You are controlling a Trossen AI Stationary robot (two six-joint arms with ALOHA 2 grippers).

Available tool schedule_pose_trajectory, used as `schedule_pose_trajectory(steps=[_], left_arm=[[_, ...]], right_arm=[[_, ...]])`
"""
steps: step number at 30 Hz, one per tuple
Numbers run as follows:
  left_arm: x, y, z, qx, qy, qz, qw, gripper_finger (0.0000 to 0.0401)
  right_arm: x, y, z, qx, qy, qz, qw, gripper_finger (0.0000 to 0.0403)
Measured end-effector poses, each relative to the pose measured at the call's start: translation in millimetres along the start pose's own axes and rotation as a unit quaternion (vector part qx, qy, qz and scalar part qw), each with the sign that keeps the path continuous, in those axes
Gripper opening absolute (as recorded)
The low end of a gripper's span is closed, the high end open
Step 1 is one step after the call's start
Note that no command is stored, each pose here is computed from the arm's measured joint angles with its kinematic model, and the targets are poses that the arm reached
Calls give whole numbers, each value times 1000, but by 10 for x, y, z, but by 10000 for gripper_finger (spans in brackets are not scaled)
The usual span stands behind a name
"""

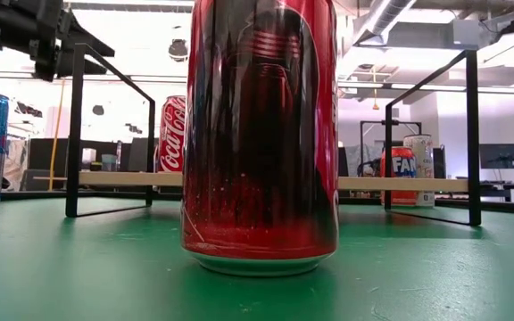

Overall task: Place canned beverage on shelf
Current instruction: Put the top left blue soda can on the shelf

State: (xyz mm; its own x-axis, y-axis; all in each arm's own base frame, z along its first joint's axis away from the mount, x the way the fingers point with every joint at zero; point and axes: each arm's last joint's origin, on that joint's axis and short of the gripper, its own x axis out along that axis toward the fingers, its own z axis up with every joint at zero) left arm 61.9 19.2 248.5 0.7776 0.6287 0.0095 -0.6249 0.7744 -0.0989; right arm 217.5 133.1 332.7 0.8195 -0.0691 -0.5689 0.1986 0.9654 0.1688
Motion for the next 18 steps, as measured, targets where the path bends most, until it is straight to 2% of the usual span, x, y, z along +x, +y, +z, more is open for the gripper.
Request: schedule_pose_trajectory(steps=[5, 11, 14, 18], left_arm=[[0, -12, -16, -20, 9, -23, 999, 332], [-18, -19, 38, -27, 4, -49, 998, 332], [-64, 5, 161, -30, -11, -51, 998, 332], [-148, 55, 309, -5, -10, -52, 999, 332]], right_arm=[[261, 251, 192, -64, -102, 54, 991, 297], [792, 399, 400, -142, -197, 144, 960, 297], [1075, 410, 565, -164, -214, 184, 945, 297], [1493, 427, 808, -188, -211, 215, 935, 297]])
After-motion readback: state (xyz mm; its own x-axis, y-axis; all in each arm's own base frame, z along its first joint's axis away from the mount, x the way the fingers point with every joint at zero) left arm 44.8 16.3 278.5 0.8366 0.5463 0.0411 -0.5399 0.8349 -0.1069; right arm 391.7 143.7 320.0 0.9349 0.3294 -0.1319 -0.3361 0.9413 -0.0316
